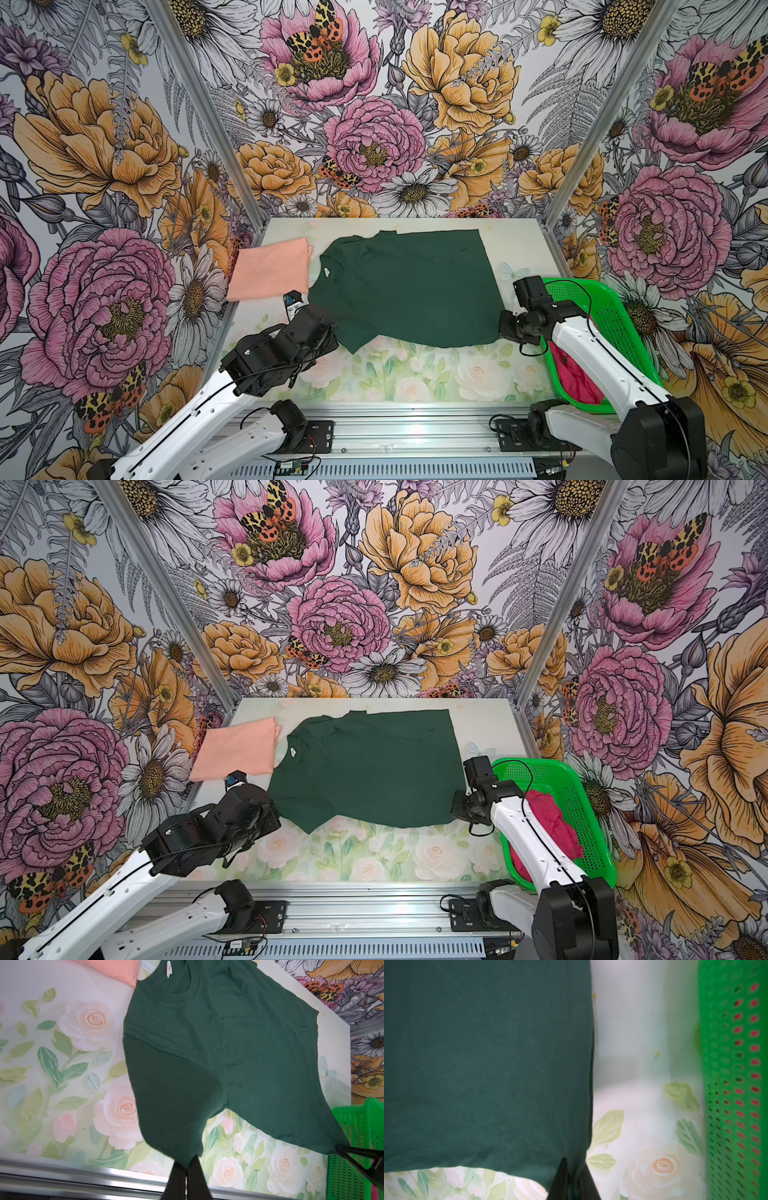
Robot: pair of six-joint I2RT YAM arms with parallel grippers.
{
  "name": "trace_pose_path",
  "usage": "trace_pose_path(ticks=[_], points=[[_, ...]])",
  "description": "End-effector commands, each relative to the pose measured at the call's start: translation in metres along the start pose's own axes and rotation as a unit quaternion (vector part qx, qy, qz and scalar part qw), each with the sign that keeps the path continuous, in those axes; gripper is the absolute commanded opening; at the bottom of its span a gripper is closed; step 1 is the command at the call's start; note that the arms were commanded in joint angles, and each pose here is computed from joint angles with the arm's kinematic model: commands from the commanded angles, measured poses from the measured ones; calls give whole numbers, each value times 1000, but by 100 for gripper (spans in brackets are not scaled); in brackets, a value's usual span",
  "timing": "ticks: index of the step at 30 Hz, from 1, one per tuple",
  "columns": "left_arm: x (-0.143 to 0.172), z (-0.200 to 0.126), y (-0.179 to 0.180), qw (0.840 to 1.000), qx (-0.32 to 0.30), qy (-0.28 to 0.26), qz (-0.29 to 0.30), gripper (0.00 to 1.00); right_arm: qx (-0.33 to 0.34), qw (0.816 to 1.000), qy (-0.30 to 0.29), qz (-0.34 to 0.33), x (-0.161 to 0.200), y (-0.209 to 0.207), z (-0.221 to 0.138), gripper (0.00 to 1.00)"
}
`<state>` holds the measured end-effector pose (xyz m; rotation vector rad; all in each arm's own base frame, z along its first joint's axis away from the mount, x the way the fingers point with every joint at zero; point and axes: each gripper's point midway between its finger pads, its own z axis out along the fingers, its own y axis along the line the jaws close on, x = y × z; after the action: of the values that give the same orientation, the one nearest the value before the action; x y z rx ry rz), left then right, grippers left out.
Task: Fold and stack t-shirts
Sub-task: Fold the T-shirt.
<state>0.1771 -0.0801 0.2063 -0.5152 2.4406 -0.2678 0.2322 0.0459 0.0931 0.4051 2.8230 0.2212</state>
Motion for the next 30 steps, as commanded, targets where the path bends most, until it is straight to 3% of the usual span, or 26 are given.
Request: trace_pose_path(ticks=[1, 15, 30], points=[[-13, 7, 9, 999, -37, -24, 3, 0, 18, 1000, -24, 8, -11, -7, -8, 14], [-75, 41, -13, 995, -67, -66, 26, 0, 23, 999, -30, -9, -69, 7, 4, 13], [-122, 98, -10, 990, -119, -61, 37, 0, 27, 999, -12, -19, -111, 21, 36, 10]])
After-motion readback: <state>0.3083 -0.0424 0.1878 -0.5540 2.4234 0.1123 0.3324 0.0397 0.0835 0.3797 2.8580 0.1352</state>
